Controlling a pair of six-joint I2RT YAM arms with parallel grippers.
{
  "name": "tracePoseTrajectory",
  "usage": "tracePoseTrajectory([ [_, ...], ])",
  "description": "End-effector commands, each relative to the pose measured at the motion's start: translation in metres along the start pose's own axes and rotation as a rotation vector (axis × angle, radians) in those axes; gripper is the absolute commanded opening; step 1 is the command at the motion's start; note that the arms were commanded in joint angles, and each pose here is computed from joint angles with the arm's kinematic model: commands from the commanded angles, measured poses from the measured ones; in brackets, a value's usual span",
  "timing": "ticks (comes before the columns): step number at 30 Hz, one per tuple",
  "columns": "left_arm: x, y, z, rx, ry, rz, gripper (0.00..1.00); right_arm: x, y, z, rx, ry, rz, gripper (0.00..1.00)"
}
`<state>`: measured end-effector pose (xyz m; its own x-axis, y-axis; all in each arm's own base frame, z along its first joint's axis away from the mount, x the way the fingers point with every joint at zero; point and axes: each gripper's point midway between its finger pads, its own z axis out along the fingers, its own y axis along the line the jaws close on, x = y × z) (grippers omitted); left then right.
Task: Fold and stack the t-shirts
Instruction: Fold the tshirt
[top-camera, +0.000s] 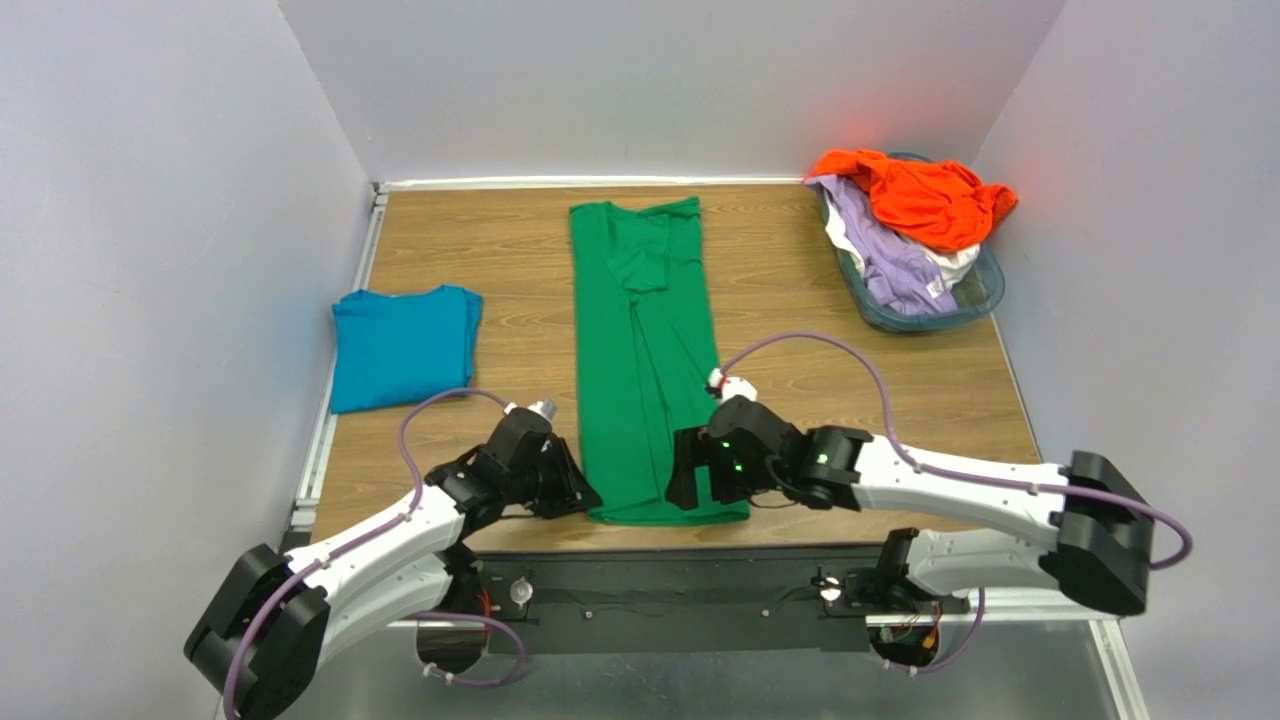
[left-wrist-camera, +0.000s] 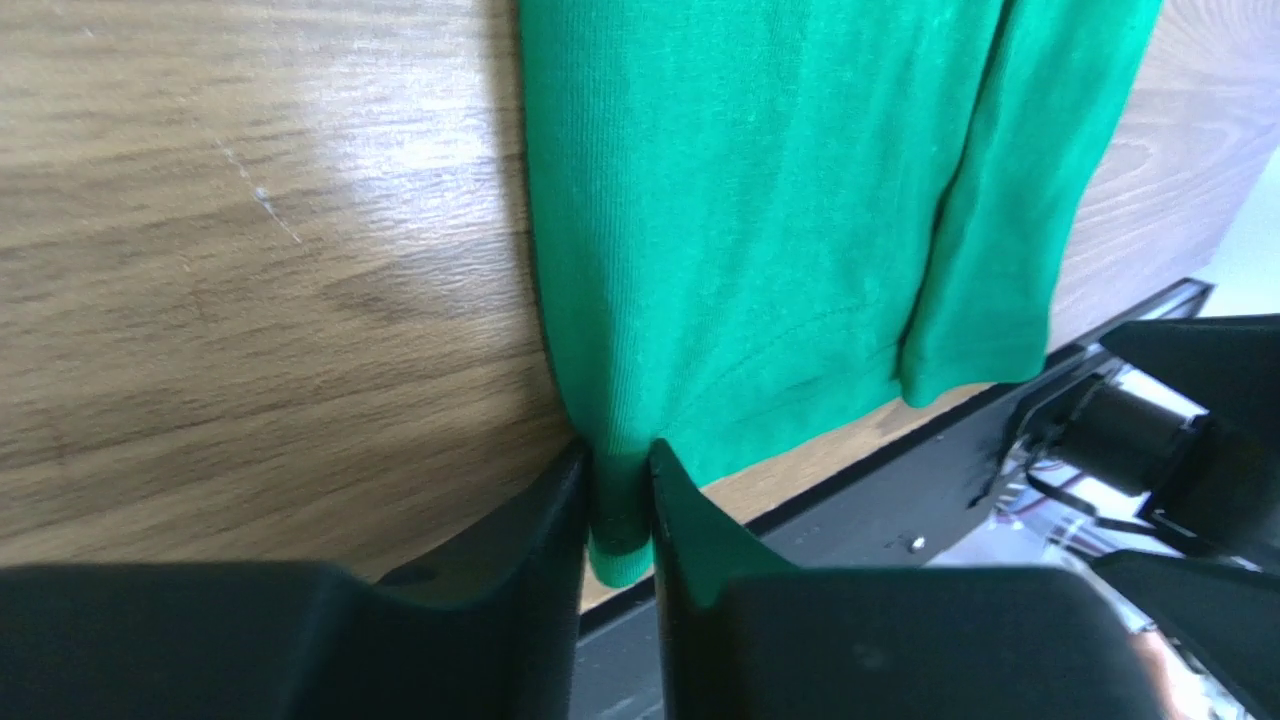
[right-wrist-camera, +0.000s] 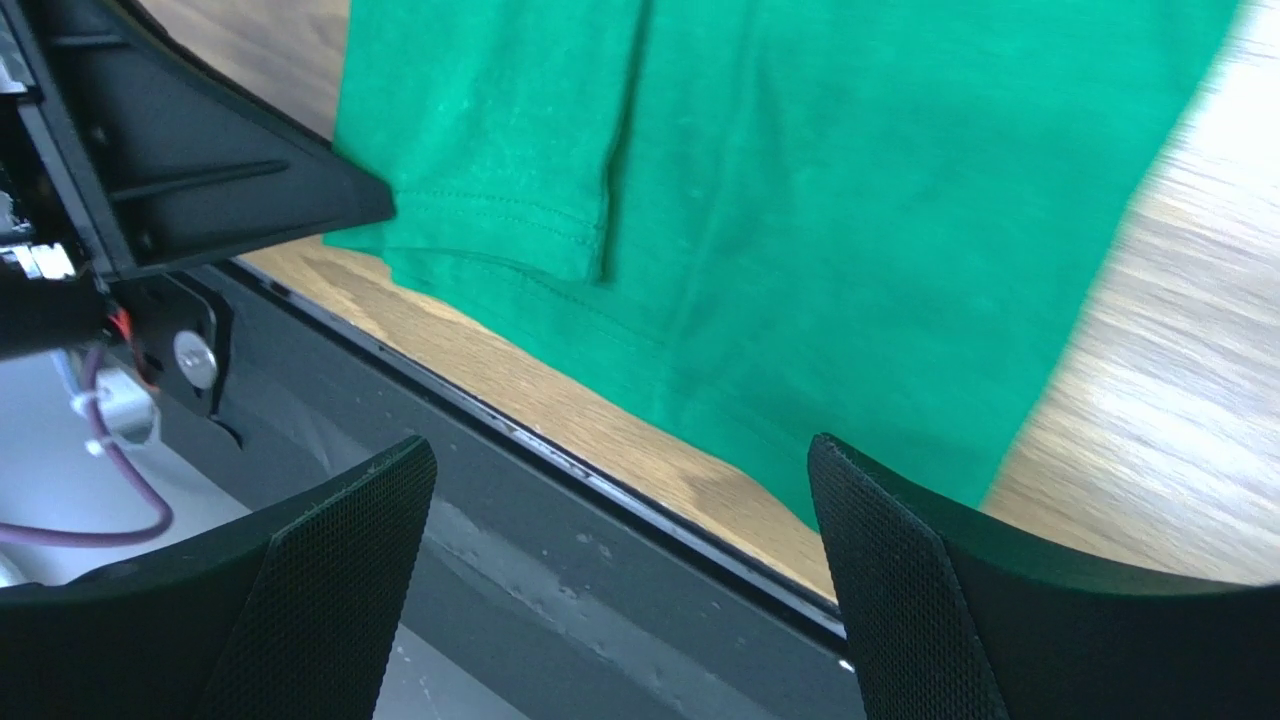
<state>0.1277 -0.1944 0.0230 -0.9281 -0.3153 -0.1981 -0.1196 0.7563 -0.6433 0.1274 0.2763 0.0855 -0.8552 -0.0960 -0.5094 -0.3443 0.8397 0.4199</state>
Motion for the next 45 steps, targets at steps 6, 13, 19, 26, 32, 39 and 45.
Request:
tracePoseTrajectory([
  [6, 0.01, 0.007, -0.002, -0.008, 0.026, 0.009, 0.02, -0.009, 0.014, 0.02, 0.028, 0.049, -0.082, 0.8],
  [13, 0.012, 0.007, -0.004, 0.001, 0.027, 0.008, 0.0, 0.012, 0.004, 0.037, 0.075, 0.132, -0.051, 0.55],
  [19, 0.011, 0.007, -0.003, -0.004, 0.03, 0.018, 0.0, 0.023, -0.004, 0.05, 0.123, 0.172, -0.062, 0.47],
  [26, 0.011, 0.008, -0.002, -0.015, 0.035, 0.024, 0.0, 0.027, -0.01, 0.057, 0.154, 0.18, -0.057, 0.34],
  [32, 0.01, 0.008, -0.002, -0.013, 0.028, 0.024, 0.0, 0.028, -0.009, 0.057, 0.152, 0.189, -0.048, 0.2],
  [39, 0.011, 0.007, -0.003, -0.004, 0.03, 0.025, 0.0, 0.019, 0.009, 0.046, 0.084, 0.167, -0.031, 0.13],
  [45, 0.011, 0.007, -0.003, -0.002, 0.03, 0.029, 0.0, 0.013, 0.026, 0.033, 0.009, 0.16, -0.032, 0.03],
])
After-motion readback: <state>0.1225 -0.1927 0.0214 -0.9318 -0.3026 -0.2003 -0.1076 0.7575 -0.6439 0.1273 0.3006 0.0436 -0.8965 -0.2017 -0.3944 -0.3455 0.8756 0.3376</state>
